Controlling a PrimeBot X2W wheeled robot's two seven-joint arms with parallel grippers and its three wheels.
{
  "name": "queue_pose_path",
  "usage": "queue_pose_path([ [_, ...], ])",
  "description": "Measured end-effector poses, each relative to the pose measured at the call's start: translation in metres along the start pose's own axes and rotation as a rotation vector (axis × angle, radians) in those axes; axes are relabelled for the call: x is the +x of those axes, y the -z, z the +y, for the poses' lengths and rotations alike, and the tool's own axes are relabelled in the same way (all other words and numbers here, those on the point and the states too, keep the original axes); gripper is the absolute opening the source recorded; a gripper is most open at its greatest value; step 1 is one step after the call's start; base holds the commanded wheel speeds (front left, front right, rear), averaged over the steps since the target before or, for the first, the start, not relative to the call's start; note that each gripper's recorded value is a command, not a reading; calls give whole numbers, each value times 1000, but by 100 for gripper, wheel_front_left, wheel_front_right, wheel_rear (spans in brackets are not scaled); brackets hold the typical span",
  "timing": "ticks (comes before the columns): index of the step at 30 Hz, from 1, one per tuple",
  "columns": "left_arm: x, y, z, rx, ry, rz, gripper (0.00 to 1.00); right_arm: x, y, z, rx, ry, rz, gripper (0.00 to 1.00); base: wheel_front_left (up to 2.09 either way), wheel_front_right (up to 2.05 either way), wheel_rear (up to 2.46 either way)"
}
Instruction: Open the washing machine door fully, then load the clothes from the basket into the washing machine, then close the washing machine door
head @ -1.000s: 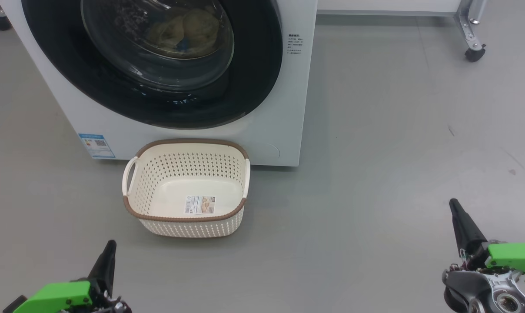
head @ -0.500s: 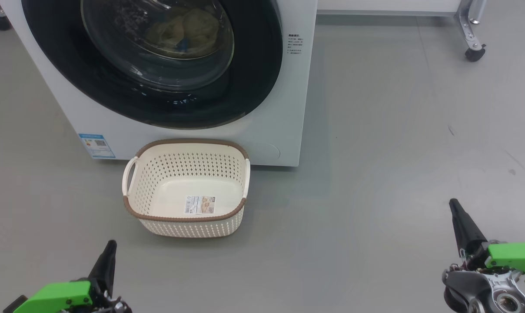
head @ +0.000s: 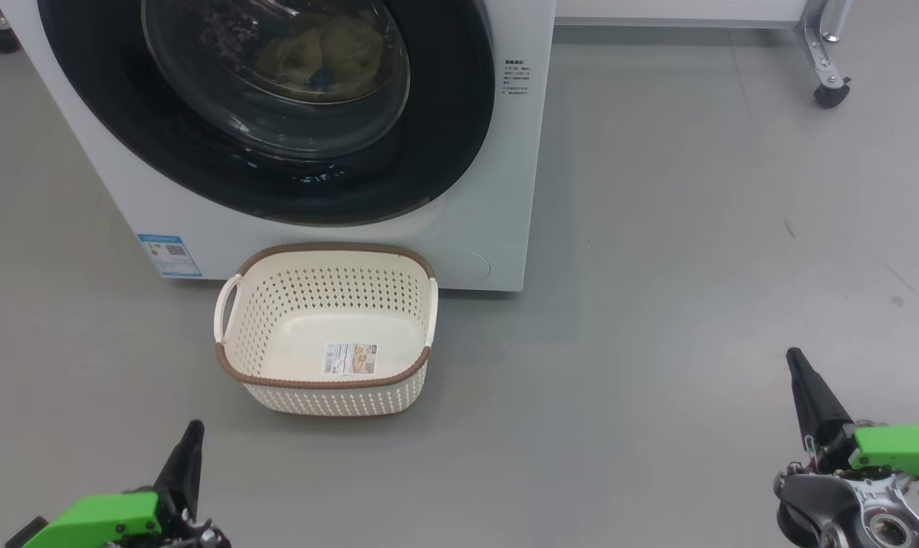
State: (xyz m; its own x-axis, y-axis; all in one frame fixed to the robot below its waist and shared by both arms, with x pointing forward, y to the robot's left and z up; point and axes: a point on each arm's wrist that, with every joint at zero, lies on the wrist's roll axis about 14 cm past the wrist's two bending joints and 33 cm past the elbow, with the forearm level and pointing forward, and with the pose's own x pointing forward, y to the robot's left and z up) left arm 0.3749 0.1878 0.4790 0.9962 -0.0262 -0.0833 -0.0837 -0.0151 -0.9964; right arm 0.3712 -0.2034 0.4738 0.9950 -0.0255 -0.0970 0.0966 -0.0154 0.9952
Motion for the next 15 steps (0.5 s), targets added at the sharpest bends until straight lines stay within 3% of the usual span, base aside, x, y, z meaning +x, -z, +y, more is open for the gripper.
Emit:
queue_pose_path([
  [15,0,0,0,0,0,-1,0,0,0,0,1,0,0,0,0,0,0],
])
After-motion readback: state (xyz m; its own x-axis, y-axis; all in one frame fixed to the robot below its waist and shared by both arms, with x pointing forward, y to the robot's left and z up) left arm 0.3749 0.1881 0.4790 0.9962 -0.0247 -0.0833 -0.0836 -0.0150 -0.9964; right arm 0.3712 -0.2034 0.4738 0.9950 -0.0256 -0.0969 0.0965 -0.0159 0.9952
